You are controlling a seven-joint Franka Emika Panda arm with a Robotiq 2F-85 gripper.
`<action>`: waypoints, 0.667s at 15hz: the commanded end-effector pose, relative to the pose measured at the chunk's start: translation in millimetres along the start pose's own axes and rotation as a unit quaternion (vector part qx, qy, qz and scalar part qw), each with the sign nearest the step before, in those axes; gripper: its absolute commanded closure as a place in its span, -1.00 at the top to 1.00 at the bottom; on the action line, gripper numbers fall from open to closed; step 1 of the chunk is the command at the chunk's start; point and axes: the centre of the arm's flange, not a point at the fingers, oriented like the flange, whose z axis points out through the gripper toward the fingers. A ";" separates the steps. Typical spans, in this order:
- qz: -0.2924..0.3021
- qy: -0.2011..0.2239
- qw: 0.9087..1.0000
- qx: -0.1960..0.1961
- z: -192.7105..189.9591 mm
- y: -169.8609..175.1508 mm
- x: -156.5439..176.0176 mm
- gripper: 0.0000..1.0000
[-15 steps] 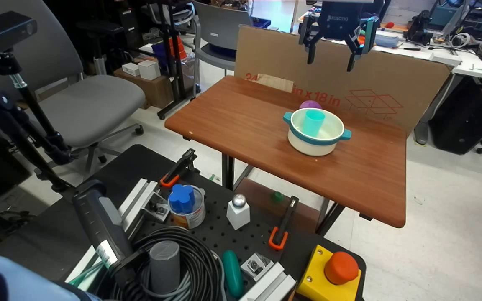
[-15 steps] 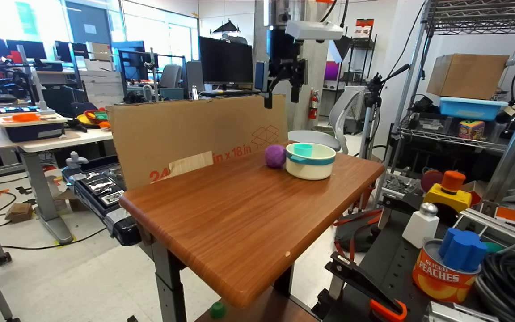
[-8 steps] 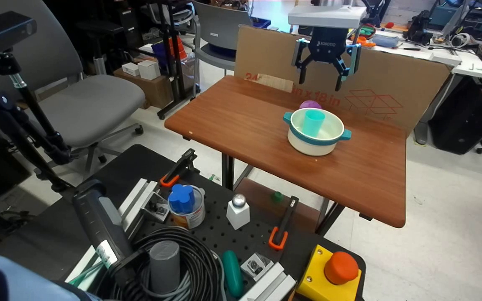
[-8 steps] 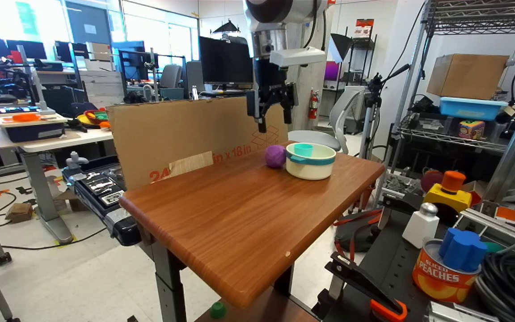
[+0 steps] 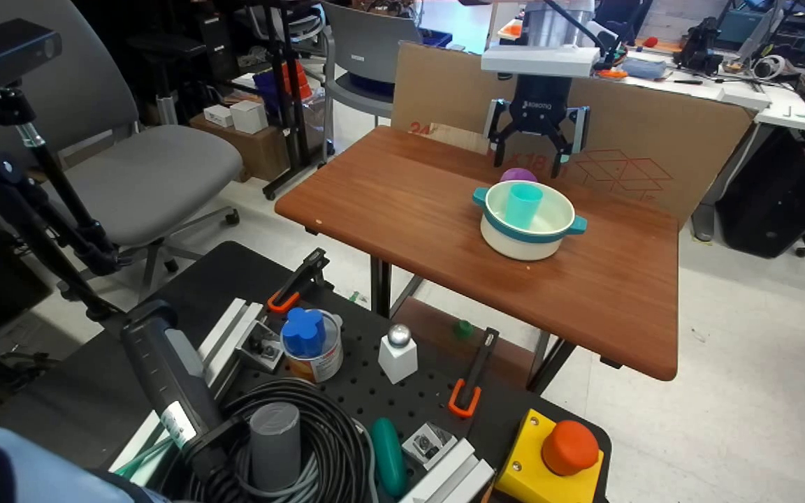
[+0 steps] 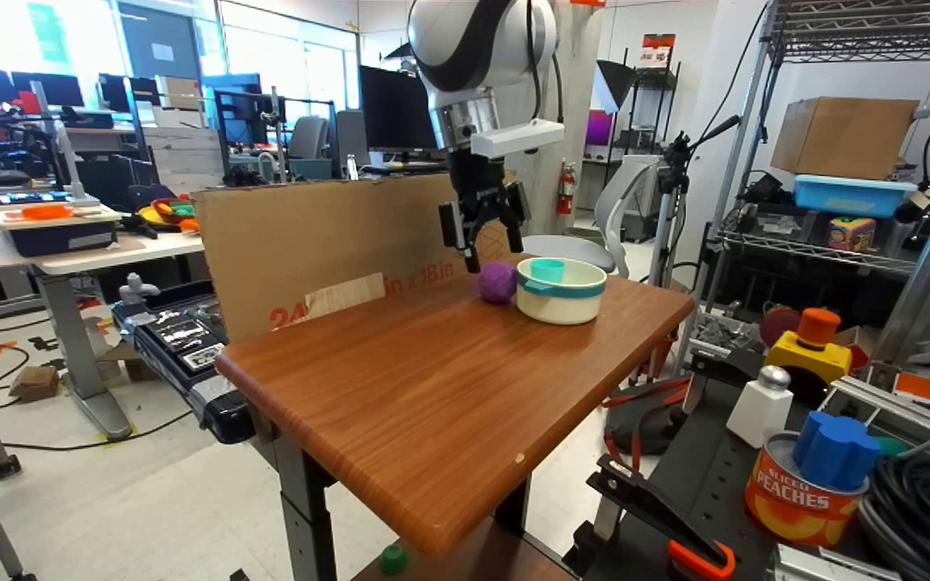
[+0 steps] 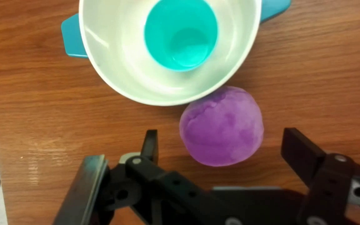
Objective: Put the purple toy on the left side of the warmer
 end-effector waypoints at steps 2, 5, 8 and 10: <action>-0.018 -0.026 0.999 -0.014 7.0 -11.7 27.1 0.83; -0.014 -0.035 0.999 -0.021 13.3 -14.7 36.2 0.16; -0.002 -0.042 0.999 -0.023 12.1 -12.5 44.3 -0.33; 0.005 -0.033 0.999 -0.019 0.2 -11.3 46.0 -0.57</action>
